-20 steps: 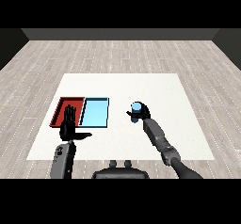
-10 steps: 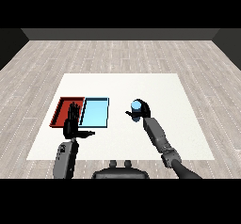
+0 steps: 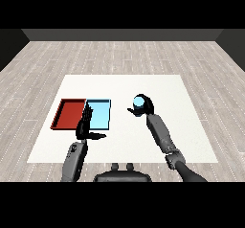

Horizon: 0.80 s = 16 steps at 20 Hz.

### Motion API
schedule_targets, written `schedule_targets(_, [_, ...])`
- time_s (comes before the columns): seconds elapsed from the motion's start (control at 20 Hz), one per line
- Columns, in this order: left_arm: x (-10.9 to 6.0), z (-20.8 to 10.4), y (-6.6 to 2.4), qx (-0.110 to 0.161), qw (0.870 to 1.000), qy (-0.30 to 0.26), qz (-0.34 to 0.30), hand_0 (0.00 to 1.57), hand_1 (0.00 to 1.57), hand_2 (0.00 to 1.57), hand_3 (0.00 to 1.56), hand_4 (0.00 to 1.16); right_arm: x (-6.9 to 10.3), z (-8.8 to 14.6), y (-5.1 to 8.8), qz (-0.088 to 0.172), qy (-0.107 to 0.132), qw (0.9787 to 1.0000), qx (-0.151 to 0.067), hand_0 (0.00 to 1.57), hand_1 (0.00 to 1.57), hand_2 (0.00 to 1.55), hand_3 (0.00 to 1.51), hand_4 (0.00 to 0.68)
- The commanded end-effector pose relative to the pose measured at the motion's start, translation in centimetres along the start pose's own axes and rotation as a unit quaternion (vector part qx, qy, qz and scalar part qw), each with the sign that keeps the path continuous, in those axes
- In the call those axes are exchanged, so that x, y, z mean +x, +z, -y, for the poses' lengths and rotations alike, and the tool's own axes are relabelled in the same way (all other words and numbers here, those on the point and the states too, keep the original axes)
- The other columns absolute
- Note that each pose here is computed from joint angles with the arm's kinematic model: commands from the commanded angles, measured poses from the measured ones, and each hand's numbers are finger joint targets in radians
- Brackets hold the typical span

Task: Pick the blue can and put it in the blue box

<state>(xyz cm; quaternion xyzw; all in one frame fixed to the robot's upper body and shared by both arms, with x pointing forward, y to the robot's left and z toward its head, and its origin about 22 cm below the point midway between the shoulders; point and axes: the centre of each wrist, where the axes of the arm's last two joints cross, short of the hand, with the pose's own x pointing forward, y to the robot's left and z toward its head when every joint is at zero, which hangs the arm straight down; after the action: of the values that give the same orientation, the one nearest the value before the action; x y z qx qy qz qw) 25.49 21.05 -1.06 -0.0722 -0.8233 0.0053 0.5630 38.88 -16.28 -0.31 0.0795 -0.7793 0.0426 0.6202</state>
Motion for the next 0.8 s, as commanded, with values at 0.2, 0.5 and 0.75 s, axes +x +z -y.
schedule_targets(0.2, [-0.2, 1.7, -0.69, -0.024, 0.999, 0.023, -0.026, 0.00, 0.00, 0.00, 0.00, 0.00, 2.6, -3.1, 2.2, 0.041, -0.011, 0.9989, 0.017, 1.44, 1.44, 1.44, 1.42, 0.665])
schedule_targets(0.5, [-0.6, 4.6, -1.57, -0.035, 0.999, 0.004, -0.037, 0.00, 0.00, 0.00, 0.00, 0.00, 3.7, -4.6, 4.9, 0.043, -0.010, 0.9989, 0.019, 1.43, 1.43, 1.45, 1.42, 0.660])
schedule_targets(0.75, [-0.1, 7.8, -4.60, -0.060, 0.997, 0.005, -0.046, 0.00, 0.00, 0.00, 0.00, 0.00, 5.1, -5.9, 5.0, 0.055, -0.013, 0.9980, 0.026, 1.43, 1.43, 1.43, 1.41, 0.661])
